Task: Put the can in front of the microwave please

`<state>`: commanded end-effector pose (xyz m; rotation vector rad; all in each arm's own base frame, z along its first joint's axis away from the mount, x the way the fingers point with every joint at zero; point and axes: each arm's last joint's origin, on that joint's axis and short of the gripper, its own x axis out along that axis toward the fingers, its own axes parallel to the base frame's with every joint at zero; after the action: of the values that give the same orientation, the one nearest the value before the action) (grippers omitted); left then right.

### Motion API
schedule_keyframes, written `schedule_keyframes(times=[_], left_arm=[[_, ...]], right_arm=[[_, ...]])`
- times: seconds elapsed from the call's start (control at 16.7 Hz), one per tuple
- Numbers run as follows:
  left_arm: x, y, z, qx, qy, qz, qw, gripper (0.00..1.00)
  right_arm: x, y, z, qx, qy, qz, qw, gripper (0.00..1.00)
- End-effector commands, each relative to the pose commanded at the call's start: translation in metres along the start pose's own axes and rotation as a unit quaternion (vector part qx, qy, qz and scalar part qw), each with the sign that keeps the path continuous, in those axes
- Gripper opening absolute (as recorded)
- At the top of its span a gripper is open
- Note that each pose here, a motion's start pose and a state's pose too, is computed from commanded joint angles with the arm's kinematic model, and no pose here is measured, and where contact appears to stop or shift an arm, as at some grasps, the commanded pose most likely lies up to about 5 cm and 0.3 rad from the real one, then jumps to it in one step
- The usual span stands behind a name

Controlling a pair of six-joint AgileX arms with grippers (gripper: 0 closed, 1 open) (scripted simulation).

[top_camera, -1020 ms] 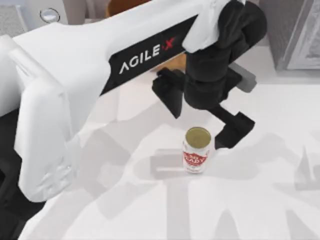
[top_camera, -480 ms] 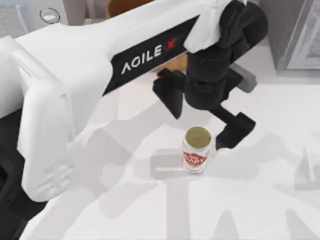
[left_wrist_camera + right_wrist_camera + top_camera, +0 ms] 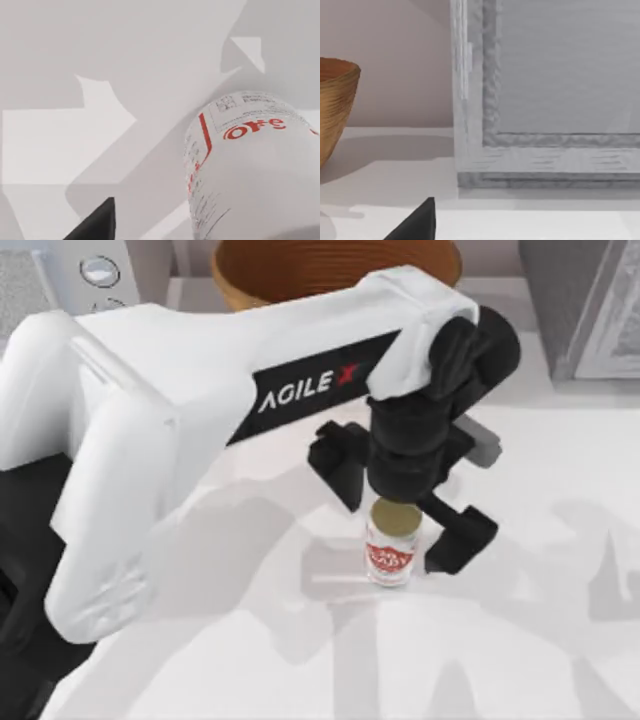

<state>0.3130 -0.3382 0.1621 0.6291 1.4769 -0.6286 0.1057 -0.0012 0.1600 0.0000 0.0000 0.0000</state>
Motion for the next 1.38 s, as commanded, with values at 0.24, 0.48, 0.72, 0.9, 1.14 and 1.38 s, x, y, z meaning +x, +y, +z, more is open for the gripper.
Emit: schedule_keyframes(times=[0.24, 0.48, 0.72, 0.9, 1.14, 1.38], left_arm=[[0.0048, -0.0001, -0.0004, 0.000, 0.000, 0.000, 1.000, 1.00], [0.0048, -0.0001, -0.0004, 0.000, 0.000, 0.000, 1.000, 0.77], [0.0048, -0.0001, -0.0004, 0.000, 0.000, 0.000, 1.000, 0.47], [0.0048, -0.0001, -0.0004, 0.000, 0.000, 0.000, 1.000, 0.25], [0.0048, -0.0001, -0.0004, 0.000, 0.000, 0.000, 1.000, 0.00], [0.0048, -0.0001, -0.0004, 0.000, 0.000, 0.000, 1.000, 0.00]], right_arm=[[0.0000, 0.0000, 0.0000, 0.000, 0.000, 0.000, 1.000, 1.00], [0.0000, 0.0000, 0.0000, 0.000, 0.000, 0.000, 1.000, 1.00], [0.0000, 0.0000, 0.0000, 0.000, 0.000, 0.000, 1.000, 1.00], [0.0000, 0.0000, 0.0000, 0.000, 0.000, 0.000, 1.000, 1.00], [0.0000, 0.0000, 0.0000, 0.000, 0.000, 0.000, 1.000, 1.00], [0.0000, 0.0000, 0.0000, 0.000, 0.000, 0.000, 1.000, 1.00]])
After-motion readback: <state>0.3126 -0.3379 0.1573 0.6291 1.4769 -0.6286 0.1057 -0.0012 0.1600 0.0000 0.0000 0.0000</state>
